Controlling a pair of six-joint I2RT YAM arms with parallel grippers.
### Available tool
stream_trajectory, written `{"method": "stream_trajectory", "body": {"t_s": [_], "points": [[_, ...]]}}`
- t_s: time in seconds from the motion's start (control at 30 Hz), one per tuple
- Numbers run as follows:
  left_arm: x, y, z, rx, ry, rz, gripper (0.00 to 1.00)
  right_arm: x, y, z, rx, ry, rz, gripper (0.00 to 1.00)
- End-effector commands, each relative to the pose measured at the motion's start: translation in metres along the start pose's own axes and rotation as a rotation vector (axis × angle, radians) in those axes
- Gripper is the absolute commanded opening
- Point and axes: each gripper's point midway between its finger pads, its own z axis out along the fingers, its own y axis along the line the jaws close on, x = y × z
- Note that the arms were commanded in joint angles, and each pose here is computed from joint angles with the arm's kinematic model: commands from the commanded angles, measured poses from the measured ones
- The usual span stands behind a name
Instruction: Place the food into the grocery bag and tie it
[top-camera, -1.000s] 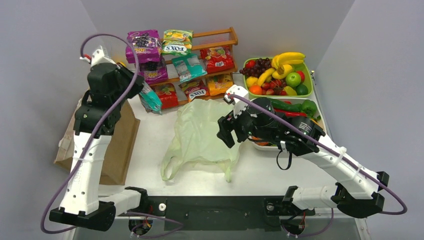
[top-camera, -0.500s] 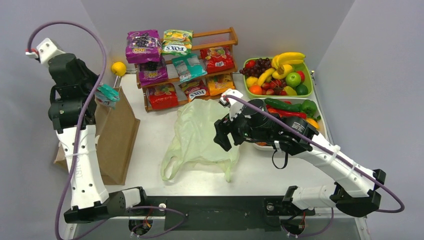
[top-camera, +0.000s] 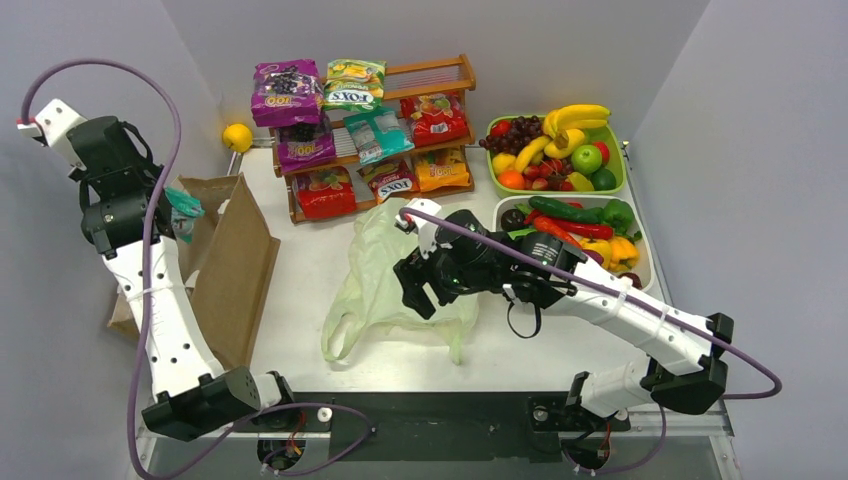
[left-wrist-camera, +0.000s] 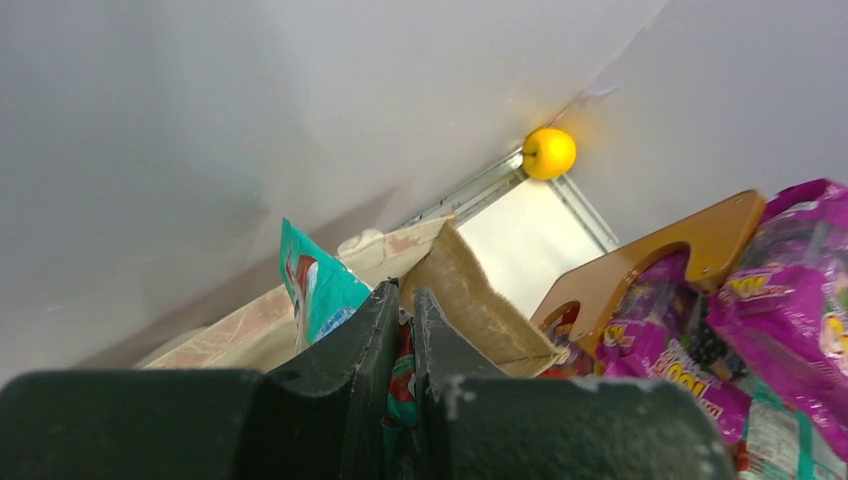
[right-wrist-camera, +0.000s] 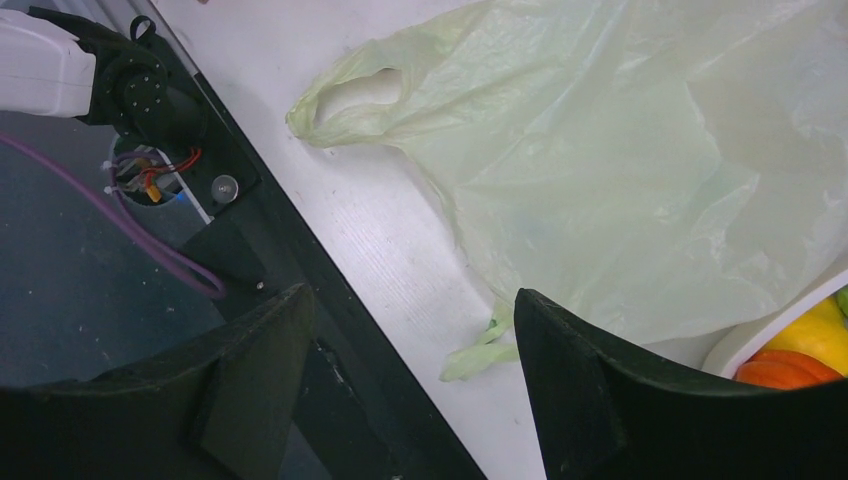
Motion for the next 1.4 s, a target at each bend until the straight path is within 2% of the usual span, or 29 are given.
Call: {"method": "stream_trajectory", "body": {"t_s": [0.0, 0.17, 0.37, 0.4, 0.43, 0.47, 0.53, 0.57, 0.87, 1.03, 1.23, 1.37], "points": [[-0.005, -0.002, -0.001, 0.048, -0.056, -0.041, 0.0, -0.017, 0.01, -0.004, -0.008, -0.041, 0.0, 0.7], [0.031, 0.005, 0.006, 0.053, -0.003, -0.042, 0.0, -0.016, 0.013, 0.001, -0.001, -0.029, -0.004, 0.7], [0.047, 0.002, 0.007, 0.084, 0.035, -0.052, 0.02, -0.012, 0.014, 0.002, 0.008, -0.022, -0.004, 0.7], [0.046, 0.002, 0.006, 0.088, 0.036, -0.054, 0.19, -0.012, 0.015, 0.002, 0.008, -0.023, -0.005, 0.7], [0.046, 0.001, 0.006, 0.092, 0.037, -0.054, 0.3, -0.012, 0.014, 0.002, 0.009, -0.023, -0.004, 0.7], [0.046, -0.001, 0.005, 0.101, 0.04, -0.058, 0.56, -0.012, 0.015, 0.002, 0.008, -0.024, -0.005, 0.7], [0.046, -0.003, 0.002, 0.116, 0.046, -0.063, 0.78, -0.012, 0.015, 0.001, 0.007, -0.024, -0.006, 0.7], [0.045, -0.004, 0.0, 0.12, 0.045, -0.064, 0.81, -0.012, 0.015, 0.001, 0.007, -0.024, -0.008, 0.7], [0.041, -0.019, -0.023, 0.207, 0.045, -0.084, 0.84, -0.016, 0.007, -0.002, 0.049, -0.04, -0.021, 0.7], [0.051, -0.046, -0.045, 0.269, 0.066, -0.018, 0.84, -0.025, -0.004, -0.001, 0.114, -0.066, -0.035, 0.7], [0.076, -0.09, -0.078, 0.414, 0.116, 0.06, 0.84, -0.045, -0.014, -0.007, 0.187, -0.126, -0.01, 0.7], [0.109, -0.12, -0.106, 0.524, 0.178, 0.135, 0.84, -0.054, -0.029, -0.014, 0.259, -0.174, 0.026, 0.7]]}}
